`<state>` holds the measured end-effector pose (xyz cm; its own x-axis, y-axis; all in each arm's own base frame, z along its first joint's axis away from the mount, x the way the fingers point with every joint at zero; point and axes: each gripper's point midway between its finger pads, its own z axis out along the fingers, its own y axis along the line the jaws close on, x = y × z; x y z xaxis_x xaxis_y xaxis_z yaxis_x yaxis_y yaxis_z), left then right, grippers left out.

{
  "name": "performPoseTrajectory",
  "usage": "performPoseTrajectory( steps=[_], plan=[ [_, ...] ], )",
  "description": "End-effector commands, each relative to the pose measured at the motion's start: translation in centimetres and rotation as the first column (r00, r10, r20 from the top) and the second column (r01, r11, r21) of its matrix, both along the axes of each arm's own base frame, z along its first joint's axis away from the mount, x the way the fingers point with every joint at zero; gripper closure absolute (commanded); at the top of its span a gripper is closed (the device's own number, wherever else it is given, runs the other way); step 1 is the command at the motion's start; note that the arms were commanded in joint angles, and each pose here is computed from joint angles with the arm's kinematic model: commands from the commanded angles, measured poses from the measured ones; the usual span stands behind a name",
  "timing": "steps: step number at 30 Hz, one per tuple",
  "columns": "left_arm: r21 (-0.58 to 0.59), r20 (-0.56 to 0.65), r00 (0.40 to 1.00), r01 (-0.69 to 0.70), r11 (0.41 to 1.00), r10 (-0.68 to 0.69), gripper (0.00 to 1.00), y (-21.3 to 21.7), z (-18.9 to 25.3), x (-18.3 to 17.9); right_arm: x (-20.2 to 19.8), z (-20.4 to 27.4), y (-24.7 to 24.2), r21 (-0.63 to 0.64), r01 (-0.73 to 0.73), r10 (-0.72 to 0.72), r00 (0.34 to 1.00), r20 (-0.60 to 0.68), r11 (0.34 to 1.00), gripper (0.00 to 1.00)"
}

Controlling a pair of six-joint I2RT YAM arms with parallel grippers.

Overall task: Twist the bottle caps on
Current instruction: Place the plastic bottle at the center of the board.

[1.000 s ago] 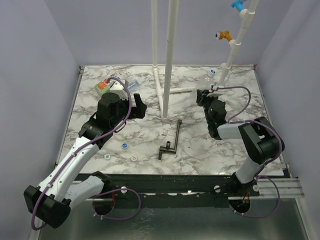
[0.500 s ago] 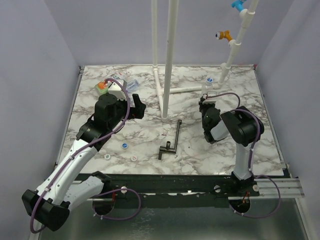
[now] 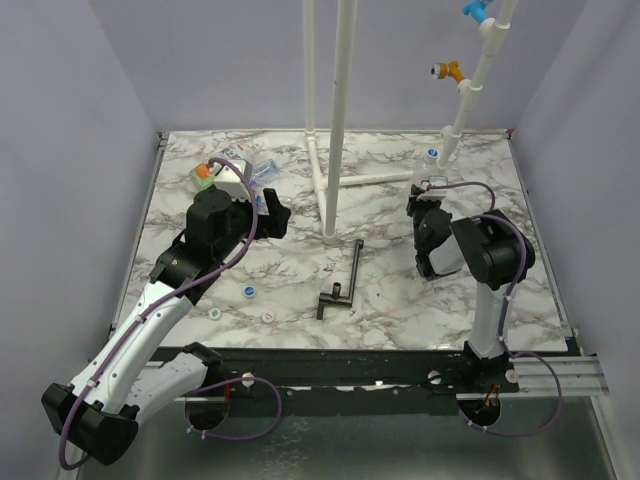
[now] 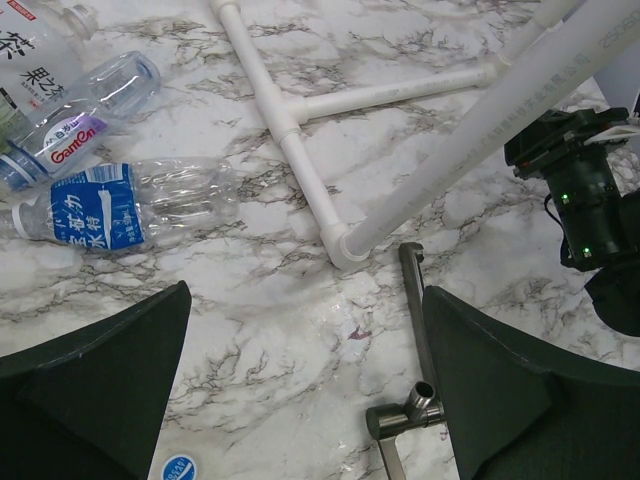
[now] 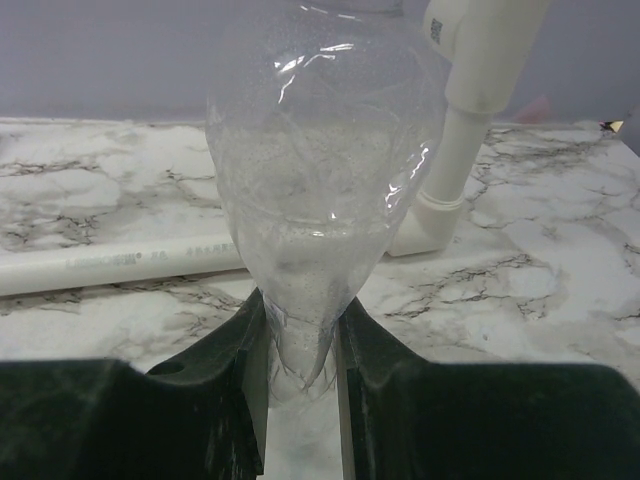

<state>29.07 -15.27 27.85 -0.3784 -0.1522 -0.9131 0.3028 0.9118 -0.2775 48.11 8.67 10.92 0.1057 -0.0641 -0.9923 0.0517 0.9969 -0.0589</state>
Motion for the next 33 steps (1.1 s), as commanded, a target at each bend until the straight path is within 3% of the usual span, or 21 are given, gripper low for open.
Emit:
performPoseTrajectory(
  steps=[1, 33],
  plan=[
    [0.009, 0.000, 1.000, 0.007, 1.000, -0.007, 0.01, 0.2, -0.3, -0.3, 0.9, 2.4, 0.5, 0.038, -0.051, 0.047, 0.995, 0.087, 0.998, 1.00],
    [0.012, 0.009, 1.000, 0.002, 1.000, -0.002, 0.01, 0.3, 0.0, -0.1, 2.1, 0.0, 2.1, 0.012, -0.119, 0.119, 0.990, -0.081, 0.993, 0.92]
  ],
)
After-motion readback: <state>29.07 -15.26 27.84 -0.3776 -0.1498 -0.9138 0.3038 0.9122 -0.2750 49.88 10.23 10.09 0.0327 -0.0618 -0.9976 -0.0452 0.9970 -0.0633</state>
